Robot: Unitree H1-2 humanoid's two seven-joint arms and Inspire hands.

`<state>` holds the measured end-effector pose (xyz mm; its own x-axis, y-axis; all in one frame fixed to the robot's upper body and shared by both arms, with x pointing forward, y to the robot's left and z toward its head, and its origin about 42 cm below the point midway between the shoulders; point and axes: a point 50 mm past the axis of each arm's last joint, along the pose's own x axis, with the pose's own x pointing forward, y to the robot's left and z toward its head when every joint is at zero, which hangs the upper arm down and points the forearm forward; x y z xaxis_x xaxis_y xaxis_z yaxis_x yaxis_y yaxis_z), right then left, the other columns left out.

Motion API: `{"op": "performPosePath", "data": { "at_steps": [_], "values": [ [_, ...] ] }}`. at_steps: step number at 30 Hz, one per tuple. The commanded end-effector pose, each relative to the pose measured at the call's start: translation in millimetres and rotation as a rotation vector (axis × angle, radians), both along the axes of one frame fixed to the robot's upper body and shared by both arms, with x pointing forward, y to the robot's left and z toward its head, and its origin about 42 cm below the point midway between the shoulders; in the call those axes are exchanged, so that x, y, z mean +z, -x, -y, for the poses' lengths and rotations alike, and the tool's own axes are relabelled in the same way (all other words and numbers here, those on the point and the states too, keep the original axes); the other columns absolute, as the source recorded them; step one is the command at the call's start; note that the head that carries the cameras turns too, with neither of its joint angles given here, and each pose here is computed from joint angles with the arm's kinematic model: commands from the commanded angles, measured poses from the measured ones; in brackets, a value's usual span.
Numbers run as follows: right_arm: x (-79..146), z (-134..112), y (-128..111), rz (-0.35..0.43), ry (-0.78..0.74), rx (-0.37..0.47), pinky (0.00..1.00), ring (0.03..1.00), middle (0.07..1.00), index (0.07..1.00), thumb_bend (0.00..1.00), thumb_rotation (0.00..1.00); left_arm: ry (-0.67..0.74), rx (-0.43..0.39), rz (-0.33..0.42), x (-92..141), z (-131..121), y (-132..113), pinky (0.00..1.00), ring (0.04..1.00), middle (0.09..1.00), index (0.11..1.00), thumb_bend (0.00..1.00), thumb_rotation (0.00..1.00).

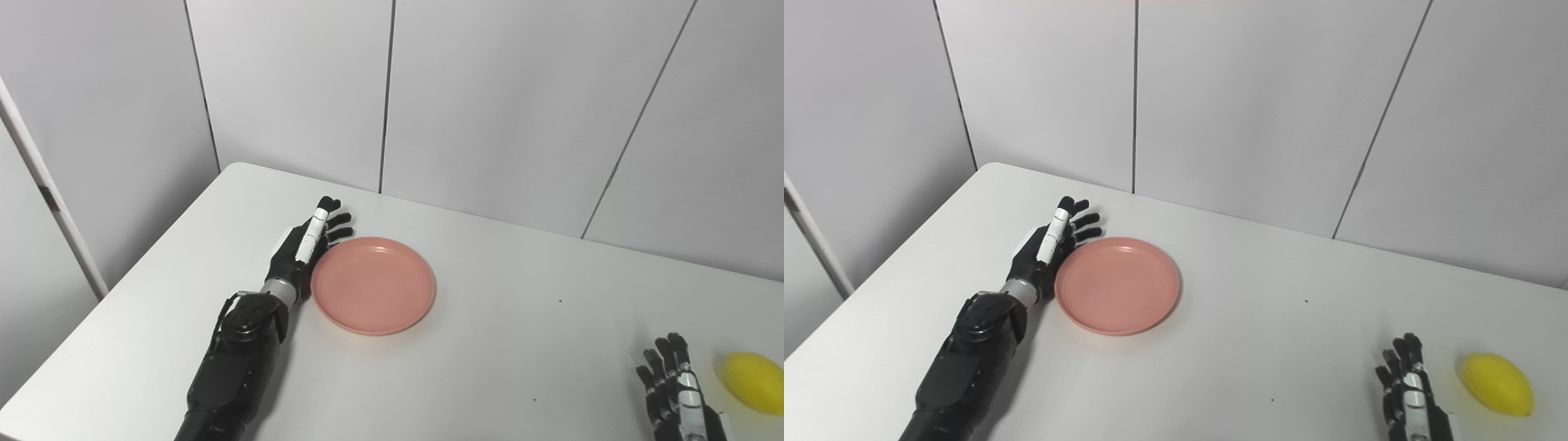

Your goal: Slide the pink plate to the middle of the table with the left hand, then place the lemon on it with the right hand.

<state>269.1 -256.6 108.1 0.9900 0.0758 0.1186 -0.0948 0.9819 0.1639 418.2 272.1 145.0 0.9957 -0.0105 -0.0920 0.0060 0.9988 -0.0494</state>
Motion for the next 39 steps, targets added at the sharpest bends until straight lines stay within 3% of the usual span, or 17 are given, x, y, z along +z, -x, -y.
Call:
{"op": "performPosePath", "data": {
  "at_steps": [1,9,18,39],
  "values": [
    [-31.3,-13.6,20.7,-0.097,-0.063,0.0,1.0,0.998,1.0,1.0,0.69,0.85,-0.008,-0.016,-0.079,-18.0,10.1,4.4,0.78,0.833,0.871,0.915,0.79,0.93],
    [-30.9,-14.2,19.3,-0.089,-0.051,0.001,1.0,1.0,1.0,1.0,0.67,0.87,-0.025,-0.021,-0.073,-31.5,29.9,14.1,0.77,0.851,0.906,0.991,0.8,0.92],
    [-30.4,-17.4,20.4,-0.09,-0.057,-0.004,1.0,0.989,1.0,1.0,0.68,0.86,-0.03,-0.038,-0.108,-41.9,50.8,22.7,0.83,0.898,0.95,1.0,0.8,0.92],
    [-29.4,-23.7,20.1,-0.083,-0.052,0.0,1.0,0.997,1.0,1.0,0.69,0.86,-0.063,-0.164,-0.116,-48.6,102.8,26.1,0.76,0.841,0.902,1.0,0.84,0.88]
  ]
}}
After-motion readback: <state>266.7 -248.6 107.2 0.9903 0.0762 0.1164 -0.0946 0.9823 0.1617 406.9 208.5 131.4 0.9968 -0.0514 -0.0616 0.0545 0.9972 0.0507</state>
